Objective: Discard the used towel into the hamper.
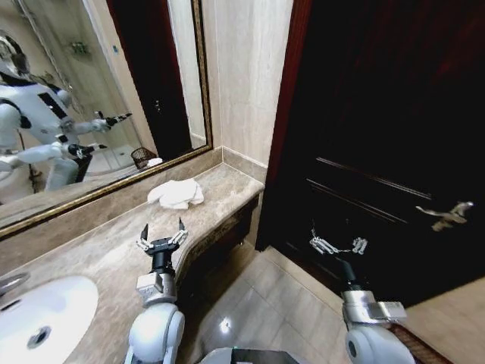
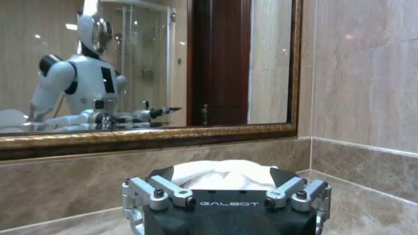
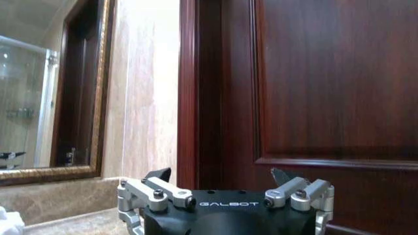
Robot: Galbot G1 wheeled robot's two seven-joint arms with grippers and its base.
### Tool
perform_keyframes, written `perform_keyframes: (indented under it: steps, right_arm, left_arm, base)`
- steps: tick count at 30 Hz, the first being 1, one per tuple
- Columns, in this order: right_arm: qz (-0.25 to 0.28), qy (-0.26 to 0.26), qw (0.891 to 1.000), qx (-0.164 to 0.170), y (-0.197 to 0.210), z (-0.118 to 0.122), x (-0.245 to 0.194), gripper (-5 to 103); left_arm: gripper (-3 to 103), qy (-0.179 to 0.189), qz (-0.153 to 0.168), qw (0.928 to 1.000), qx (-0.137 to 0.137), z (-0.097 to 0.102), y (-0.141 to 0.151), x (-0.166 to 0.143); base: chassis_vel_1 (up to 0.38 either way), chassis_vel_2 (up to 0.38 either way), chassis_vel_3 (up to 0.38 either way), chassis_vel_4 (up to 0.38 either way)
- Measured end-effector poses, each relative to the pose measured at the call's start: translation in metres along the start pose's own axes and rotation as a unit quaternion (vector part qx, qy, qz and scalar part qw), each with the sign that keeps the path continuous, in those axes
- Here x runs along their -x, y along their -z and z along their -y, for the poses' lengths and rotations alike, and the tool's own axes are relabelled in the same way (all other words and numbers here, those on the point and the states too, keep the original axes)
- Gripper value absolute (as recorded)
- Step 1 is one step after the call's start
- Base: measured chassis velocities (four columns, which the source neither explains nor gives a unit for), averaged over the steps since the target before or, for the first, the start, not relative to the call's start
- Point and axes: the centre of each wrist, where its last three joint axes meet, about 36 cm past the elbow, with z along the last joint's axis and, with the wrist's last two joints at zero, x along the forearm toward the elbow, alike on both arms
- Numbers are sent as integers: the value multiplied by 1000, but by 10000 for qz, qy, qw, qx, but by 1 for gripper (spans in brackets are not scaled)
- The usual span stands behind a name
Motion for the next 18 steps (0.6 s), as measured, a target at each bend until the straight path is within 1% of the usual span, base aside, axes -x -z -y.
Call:
perform_keyframes:
  steps: [2,3,4,6,7,8,10,11,12,13,14,15,16,17,18]
  right_arm:
    - [-32,-28,10000,-15,-2,0,0,100]
    - [-32,-28,10000,-15,-2,0,0,100]
    - [-38,-38,10000,-24,-2,1,0,100]
    - [-65,-48,9999,-90,-2,4,-2,100]
    - [-65,-48,9999,-90,-2,4,-2,100]
    - [-71,-53,9999,-106,-2,5,-2,100]
    - [-93,-189,9997,-111,-1,9,-2,100]
    - [-93,-189,9997,-111,-1,9,-2,100]
    - [-107,-331,9994,-46,-1,11,-2,100]
    - [-115,-402,9991,-10,0,12,-2,100]
    - [-148,-581,9982,4,-1,19,-2,100]
    - [-148,-581,9982,4,-1,19,-2,100]
    - [-171,-603,9980,-27,-2,21,-3,100]
    - [-193,-626,9978,-58,-4,22,-4,100]
    - [-198,-639,9977,-64,-5,22,-5,100]
  left_arm:
    - [99,47,-64,10000,-33,4,-1,22]
    - [99,47,-64,10000,-33,4,-1,22]
    - [99,59,-70,9999,-51,7,-2,31]
    - [99,109,-244,9996,-97,18,-19,61]
    - [99,109,-244,9996,-97,18,-19,61]
    - [99,116,-285,9994,-126,20,-23,68]
    - [99,187,-415,9987,-247,29,-33,95]
    - [99,187,-415,9987,-247,29,-33,95]
    - [99,209,-449,9983,-299,34,-34,108]
    - [99,215,-456,9982,-320,36,-34,112]
    - [98,241,-467,9977,-427,43,-28,134]
    - [98,241,-467,9977,-427,43,-28,134]
    - [98,252,-460,9975,-478,46,-25,143]
    - [99,279,-474,9967,-605,50,-19,160]
    - [99,296,-503,9960,-670,52,-17,167]
  base:
    - [-83,35,-1,-6]
    - [-83,13,-23,-14]
    - [0,0,0,0]
    - [76,-20,-46,19]
    - [76,-35,-65,46]
    - [51,-35,-65,46]
    - [54,-19,-37,26]
    - [57,-19,-24,15]
    - [0,0,0,0]
    - [0,0,0,0]
    - [0,0,0,0]
    - [0,0,0,0]
    - [0,0,0,0]
    - [0,0,0,0]
    - [0,0,0,0]
